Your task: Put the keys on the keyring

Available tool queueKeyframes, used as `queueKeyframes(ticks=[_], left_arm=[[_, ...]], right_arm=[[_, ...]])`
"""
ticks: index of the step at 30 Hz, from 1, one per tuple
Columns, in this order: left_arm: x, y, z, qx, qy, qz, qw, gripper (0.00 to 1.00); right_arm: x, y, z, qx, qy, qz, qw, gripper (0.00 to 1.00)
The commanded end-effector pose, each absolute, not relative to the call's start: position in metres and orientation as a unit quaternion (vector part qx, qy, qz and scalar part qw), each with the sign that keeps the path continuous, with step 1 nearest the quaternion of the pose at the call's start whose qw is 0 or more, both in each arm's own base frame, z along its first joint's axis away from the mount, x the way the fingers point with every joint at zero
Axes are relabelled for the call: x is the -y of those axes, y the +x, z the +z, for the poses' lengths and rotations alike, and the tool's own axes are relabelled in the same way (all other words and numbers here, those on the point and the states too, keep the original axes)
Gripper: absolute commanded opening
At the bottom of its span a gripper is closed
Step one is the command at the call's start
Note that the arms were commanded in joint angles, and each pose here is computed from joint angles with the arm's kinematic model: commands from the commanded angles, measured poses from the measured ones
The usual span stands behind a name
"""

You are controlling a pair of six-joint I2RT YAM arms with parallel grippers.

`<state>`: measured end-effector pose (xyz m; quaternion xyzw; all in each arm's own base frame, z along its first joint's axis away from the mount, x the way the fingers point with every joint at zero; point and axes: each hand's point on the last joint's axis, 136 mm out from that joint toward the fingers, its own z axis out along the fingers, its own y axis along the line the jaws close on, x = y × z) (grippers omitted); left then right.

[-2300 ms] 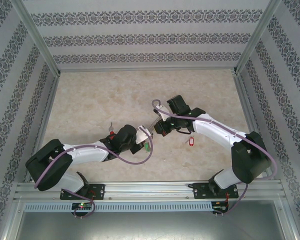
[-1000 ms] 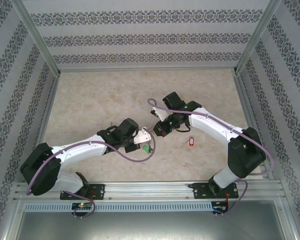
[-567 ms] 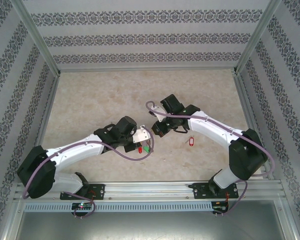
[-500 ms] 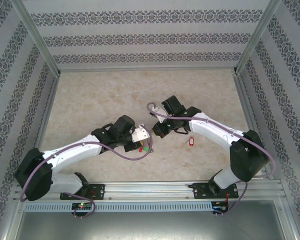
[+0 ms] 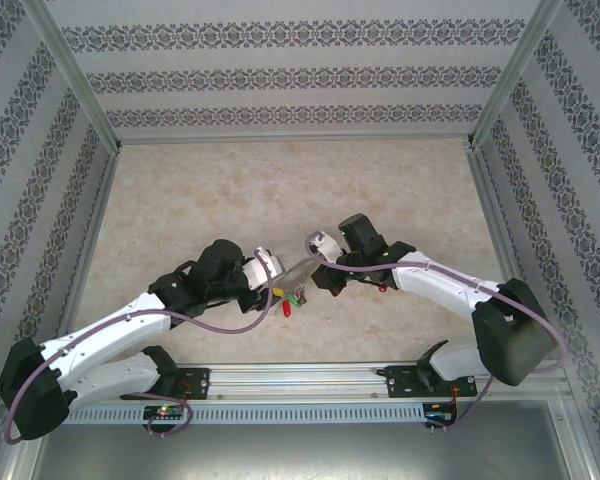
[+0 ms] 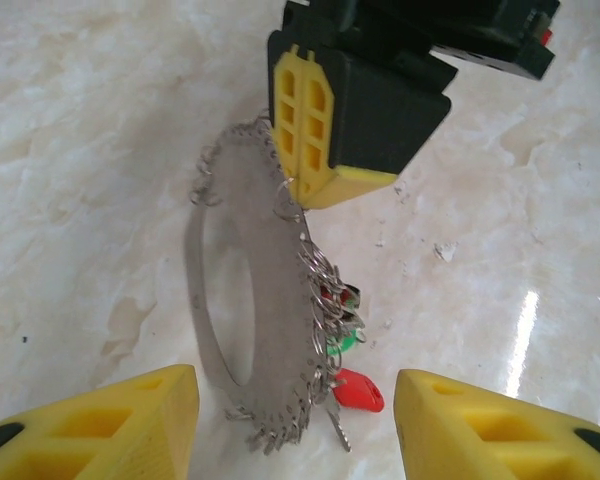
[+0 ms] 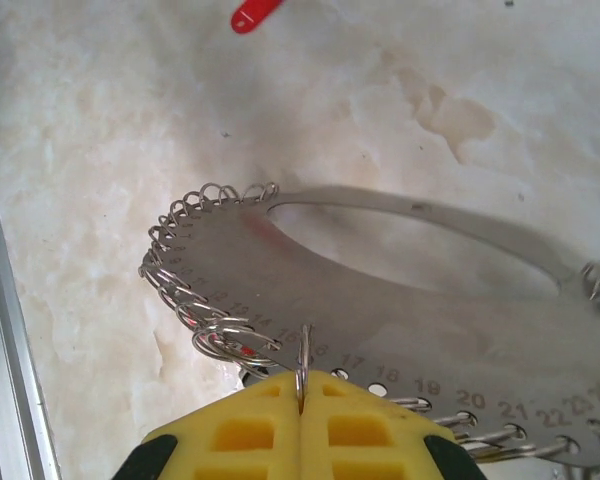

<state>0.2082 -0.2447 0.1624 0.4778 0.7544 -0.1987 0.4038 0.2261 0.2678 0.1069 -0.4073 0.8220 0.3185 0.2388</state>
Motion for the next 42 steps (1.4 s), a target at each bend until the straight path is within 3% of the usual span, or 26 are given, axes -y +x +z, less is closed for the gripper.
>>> queueKeyframes(ticks=[1,9,26,42], left_arm=[[0.243,0.222,0.176,-0.754,0.443,-0.198,0.442,0.53],[0.243,0.234,0.185,-0.747,0.428,-0.204,0.466,0.5],[0.245,0.244,0.196,-0.738,0.42,-0.242,0.47,0.48],[0.25,0.253,0.197,-0.739,0.42,-0.239,0.47,0.48]], right_arm=[[-0.275,0.221,0.128,-0.778,-0.443,0.344,0.283,0.0],[-0.271,0.188,0.137,-0.715,-0.503,0.385,0.296,0.0],[-0.275,0.216,0.116,-0.725,-0.501,0.352,0.314,0.0],[-0.271,0.218,0.135,-0.717,-0.491,0.346,0.355,0.0]])
